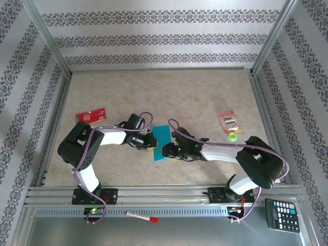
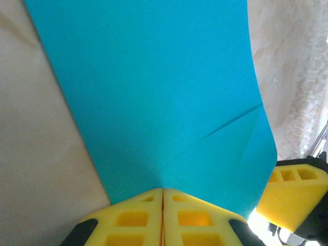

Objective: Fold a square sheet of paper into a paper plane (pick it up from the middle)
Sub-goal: Turn over the paper at the center of the table.

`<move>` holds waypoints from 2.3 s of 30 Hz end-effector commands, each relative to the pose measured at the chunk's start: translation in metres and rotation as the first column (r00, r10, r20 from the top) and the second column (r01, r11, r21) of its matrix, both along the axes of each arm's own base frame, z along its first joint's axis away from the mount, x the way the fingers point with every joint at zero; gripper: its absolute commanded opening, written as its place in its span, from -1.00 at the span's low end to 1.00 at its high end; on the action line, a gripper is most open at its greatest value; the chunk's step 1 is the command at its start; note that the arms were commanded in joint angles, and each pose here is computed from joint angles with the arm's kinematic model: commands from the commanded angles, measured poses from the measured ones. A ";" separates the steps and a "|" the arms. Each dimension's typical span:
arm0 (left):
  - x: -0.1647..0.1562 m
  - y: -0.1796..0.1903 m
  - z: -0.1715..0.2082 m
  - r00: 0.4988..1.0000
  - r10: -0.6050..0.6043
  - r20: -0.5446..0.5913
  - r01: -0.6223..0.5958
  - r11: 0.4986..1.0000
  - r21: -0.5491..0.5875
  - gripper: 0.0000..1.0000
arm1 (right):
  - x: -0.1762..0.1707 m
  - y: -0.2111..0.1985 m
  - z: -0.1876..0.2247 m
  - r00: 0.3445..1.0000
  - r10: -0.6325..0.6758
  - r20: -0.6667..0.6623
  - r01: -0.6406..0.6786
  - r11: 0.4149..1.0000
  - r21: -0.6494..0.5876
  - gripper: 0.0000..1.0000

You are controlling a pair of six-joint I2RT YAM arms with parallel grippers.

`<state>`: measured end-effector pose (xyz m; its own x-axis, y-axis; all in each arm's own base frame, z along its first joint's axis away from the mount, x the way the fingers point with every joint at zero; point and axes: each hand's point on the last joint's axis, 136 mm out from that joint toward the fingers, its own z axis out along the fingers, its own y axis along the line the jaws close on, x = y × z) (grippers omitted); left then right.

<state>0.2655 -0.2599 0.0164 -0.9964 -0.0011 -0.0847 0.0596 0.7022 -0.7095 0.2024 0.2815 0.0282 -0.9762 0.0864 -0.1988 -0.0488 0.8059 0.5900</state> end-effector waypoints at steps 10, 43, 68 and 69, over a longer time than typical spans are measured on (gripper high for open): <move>-0.015 0.016 -0.025 0.997 0.003 -0.075 0.003 0.996 0.084 -0.83 | 0.012 0.002 0.012 0.995 -0.022 0.093 0.009 0.990 0.138 0.00; -0.015 0.016 -0.023 0.997 0.003 -0.075 0.003 0.996 0.086 -0.82 | 0.001 -0.013 0.008 0.954 -0.258 0.154 0.235 0.960 0.154 -0.79; 0.058 0.074 0.120 0.930 0.321 0.179 -0.283 0.936 -0.207 -0.06 | 0.008 -0.066 0.086 0.926 0.306 0.220 -0.158 0.846 -0.509 -1.00; 0.058 0.077 0.118 0.928 0.331 0.173 -0.296 0.934 -0.203 -0.05 | 0.003 -0.054 0.079 0.920 0.337 0.197 -0.197 0.837 -0.511 -1.00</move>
<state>0.3317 -0.1930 0.1488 -0.8969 -0.3191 -0.3063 0.0787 0.5663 -0.8204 0.2326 0.2397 0.1488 -0.8272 -0.1242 -0.5480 -0.3070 0.9168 0.2556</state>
